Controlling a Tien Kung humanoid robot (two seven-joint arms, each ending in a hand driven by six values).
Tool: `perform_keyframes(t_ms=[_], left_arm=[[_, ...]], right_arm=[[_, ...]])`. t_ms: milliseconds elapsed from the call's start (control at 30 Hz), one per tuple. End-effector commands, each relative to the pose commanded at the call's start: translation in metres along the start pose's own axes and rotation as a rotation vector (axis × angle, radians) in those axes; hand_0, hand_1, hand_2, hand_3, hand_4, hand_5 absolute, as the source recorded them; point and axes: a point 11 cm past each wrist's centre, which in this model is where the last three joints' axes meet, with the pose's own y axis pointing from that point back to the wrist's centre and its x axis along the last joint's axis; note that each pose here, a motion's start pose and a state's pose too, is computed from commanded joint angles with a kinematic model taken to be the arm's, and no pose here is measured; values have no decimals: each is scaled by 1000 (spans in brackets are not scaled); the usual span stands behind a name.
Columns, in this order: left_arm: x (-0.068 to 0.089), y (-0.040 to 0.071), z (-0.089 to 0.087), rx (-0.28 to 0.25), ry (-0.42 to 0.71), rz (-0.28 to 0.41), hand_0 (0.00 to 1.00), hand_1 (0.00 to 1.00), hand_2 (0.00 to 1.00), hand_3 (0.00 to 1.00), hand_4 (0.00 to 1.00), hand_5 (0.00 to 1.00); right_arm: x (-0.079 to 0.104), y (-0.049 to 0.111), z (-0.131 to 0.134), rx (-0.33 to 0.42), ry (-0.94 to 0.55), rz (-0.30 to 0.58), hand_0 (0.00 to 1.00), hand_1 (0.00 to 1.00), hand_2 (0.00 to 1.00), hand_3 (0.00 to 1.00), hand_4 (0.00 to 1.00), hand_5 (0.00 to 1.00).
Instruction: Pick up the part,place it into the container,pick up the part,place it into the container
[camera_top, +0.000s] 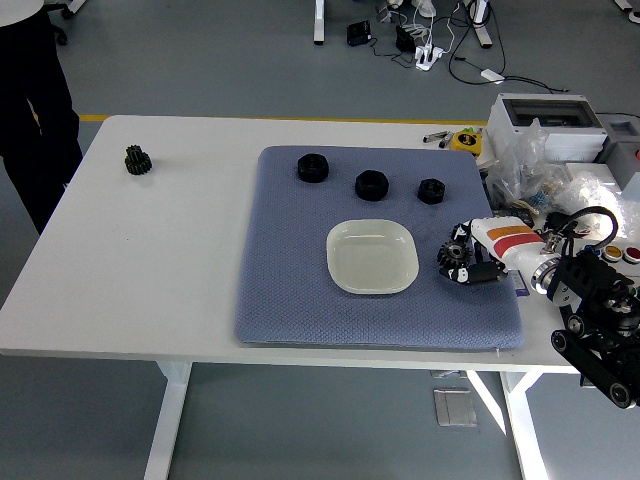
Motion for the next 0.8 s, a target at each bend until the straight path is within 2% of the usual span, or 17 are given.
perform_keyframes(t_ms=[200,400,633,800], left_arm=[[0,0,-1,2,-1,0,626,628,618,563,628,556],[1,0,-2,4,-2,2,626,628,618,563,629,557],[2,0,-3,7,-7,3,626,628,619,563,630,558],[3,0,0,4,-15,6,626,628,619,563,630,557]], right_arm=[[20,-5,-21,54,6,54,2,95,233,386,743,220],[33,-11,-63,169,33,76,2,93,232,387,749,216],[25,-19,-102,266,64,42,2,97,236,393,755,209],[11,-27,-115,287,76,6,2,115,254,414,766,202]])
